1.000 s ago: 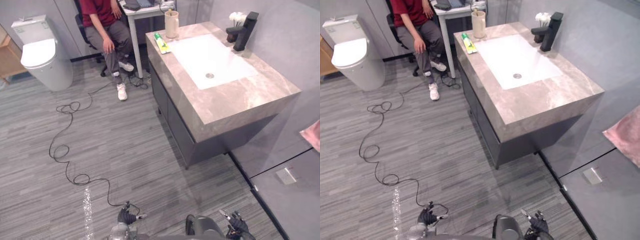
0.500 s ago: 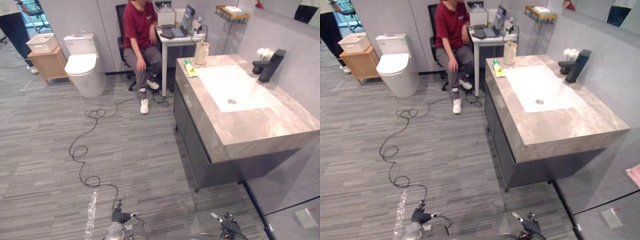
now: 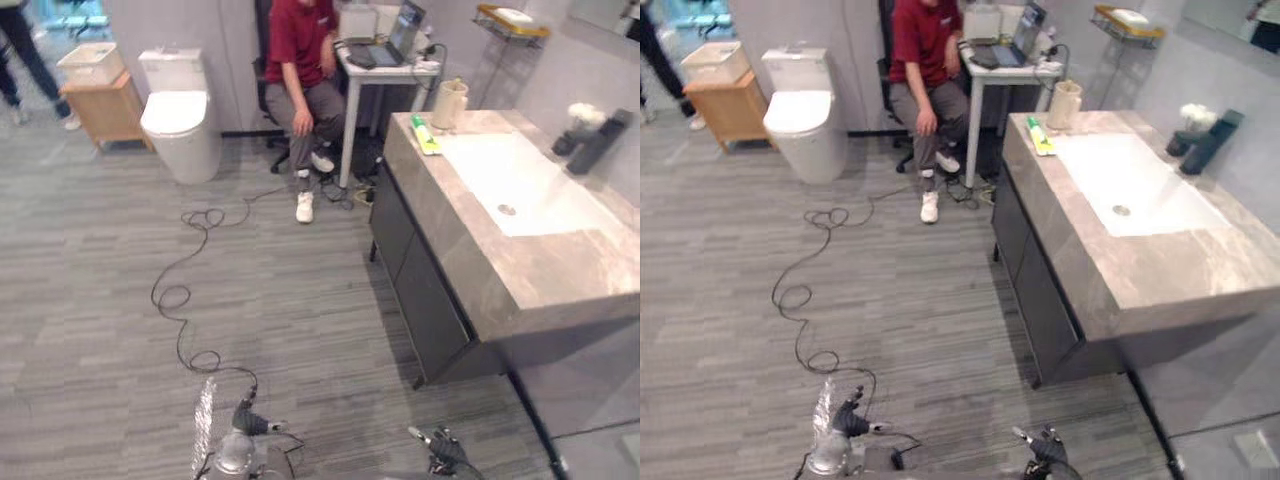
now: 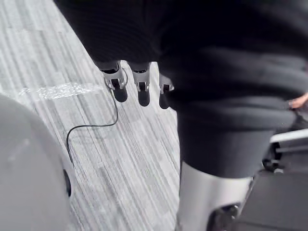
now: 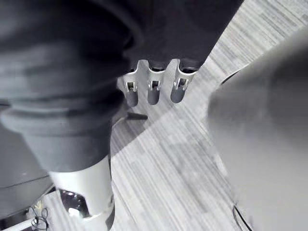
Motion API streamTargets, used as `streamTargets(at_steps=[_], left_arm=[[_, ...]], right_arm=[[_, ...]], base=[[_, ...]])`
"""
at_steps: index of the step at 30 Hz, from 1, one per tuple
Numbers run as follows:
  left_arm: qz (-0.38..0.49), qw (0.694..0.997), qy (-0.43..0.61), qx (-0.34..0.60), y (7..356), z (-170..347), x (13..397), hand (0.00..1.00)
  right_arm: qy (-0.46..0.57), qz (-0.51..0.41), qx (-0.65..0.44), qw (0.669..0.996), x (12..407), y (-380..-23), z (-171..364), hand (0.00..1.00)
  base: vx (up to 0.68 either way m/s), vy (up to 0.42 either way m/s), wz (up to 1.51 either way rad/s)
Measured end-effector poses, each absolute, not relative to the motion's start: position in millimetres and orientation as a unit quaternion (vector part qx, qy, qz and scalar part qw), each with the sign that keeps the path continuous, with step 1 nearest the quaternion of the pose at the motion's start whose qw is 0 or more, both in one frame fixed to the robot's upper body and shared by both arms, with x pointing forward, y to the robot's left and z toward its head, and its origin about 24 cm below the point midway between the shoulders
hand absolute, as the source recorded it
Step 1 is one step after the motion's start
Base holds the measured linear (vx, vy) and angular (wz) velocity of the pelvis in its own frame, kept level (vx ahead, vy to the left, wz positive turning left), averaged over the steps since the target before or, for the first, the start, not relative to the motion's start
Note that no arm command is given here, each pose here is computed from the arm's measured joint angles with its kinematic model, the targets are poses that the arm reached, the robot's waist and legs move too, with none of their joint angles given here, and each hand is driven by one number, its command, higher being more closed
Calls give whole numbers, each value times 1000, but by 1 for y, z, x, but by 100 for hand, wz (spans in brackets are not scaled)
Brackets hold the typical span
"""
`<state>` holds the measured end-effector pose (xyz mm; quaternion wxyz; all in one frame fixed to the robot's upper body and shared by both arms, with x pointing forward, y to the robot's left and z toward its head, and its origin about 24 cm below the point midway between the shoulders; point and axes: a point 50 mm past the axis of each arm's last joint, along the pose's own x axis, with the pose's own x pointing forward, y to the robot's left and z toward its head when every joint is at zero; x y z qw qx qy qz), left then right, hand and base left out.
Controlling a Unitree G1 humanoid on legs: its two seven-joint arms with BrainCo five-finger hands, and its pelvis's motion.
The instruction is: Organize washtable
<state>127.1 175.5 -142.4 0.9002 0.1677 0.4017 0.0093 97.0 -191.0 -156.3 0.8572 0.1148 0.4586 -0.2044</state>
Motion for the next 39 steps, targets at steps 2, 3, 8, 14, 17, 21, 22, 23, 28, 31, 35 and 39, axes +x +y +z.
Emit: streamTargets(at_steps=[2, 3, 8, 14, 17, 21, 22, 23, 28, 31, 35, 39], left_arm=[[6, 898, 405, 174, 178, -143, 126, 0], [7, 897, 405, 176, 179, -143, 126, 0], [-8, 899, 401, 178, 176, -142, 130, 0], [-42, 904, 397, 152, 141, -143, 131, 0], [-38, 907, 396, 138, 135, -143, 132, 0], [-11, 915, 381, 133, 143, -137, 138, 0], [-11, 916, 378, 134, 143, -136, 140, 0], [-11, 917, 377, 134, 142, -136, 141, 0], [-23, 913, 382, 141, 142, -138, 139, 0], [-28, 907, 384, 169, 156, -139, 139, 0], [-55, 894, 391, 211, 167, -141, 138, 0], [-67, 881, 415, 217, 168, -148, 125, 0]], right_arm=[[452, -203, 118, 860, 101, -189, -155, 0], [452, -202, 120, 861, 101, -187, -155, 0], [454, -207, 129, 857, 97, -185, -156, 0], [452, -255, 151, 841, 85, -198, -157, 0], [454, -277, 161, 832, 79, -202, -158, 0], [468, -278, 148, 826, 71, -202, -159, 0], [467, -275, 148, 827, 72, -201, -159, 0], [465, -277, 149, 828, 74, -202, -159, 0], [466, -265, 146, 832, 80, -198, -159, 0], [482, -235, 148, 831, 78, -180, -162, 0], [484, -235, 143, 831, 74, -184, -164, 0], [486, -228, 122, 835, 76, -196, -163, 0]], base=[[-16, 210, -35], [12, 82, -17], [71, -75, -9], [270, -303, 6], [357, -308, 6], [341, -110, -39], [324, 105, -67], [392, 196, -75], [268, 259, -68], [211, 223, -19], [79, 127, -2], [-27, -32, -20]])
